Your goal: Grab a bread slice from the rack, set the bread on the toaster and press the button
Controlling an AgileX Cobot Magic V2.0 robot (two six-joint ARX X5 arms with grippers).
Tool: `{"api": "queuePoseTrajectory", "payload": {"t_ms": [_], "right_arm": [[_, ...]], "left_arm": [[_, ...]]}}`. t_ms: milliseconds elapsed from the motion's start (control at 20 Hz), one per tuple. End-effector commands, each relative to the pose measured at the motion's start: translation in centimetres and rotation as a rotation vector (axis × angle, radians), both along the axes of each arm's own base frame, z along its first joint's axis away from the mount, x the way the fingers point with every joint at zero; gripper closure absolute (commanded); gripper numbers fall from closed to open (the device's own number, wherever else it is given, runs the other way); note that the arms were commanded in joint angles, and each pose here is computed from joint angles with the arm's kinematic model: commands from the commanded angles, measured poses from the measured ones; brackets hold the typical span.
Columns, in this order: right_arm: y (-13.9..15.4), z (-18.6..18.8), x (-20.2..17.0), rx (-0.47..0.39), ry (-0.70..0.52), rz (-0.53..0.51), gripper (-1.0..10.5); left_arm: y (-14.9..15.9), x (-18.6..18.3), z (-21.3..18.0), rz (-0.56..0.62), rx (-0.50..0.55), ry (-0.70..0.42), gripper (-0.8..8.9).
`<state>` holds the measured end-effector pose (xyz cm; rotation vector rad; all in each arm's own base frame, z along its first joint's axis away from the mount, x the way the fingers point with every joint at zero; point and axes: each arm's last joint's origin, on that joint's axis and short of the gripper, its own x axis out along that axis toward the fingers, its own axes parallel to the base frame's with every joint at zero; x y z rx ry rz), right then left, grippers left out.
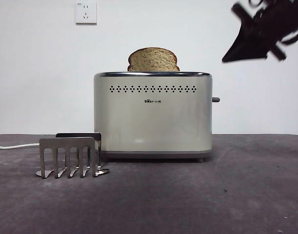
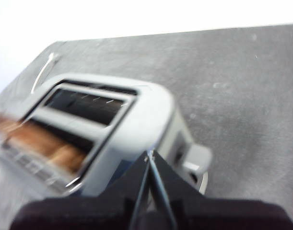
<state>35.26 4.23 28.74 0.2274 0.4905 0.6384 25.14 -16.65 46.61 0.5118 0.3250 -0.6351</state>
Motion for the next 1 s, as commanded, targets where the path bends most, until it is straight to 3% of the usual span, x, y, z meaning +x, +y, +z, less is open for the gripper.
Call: {"api": "queuePoseTrajectory", "payload": {"t_ms": [50,300,1000], "right_arm": [[0.2,-2.0,1.6,0.073,0.056,-0.010,9.6],[0.5,-5.2,3.9,0.148,0.093,0.006,9.6],[0.6,-11.6,5.8,0.117,0.243,0.002,9.6]], "left_arm": [[1.3,-2.0,1.4,0.037,-0.102,0.029,4.67],[3.0,-4.8,3.0,0.004,-0.162,0.032,4.67],[3.7,-5.9,2.8,0.010,-0.135,0.078,4.67]]}}
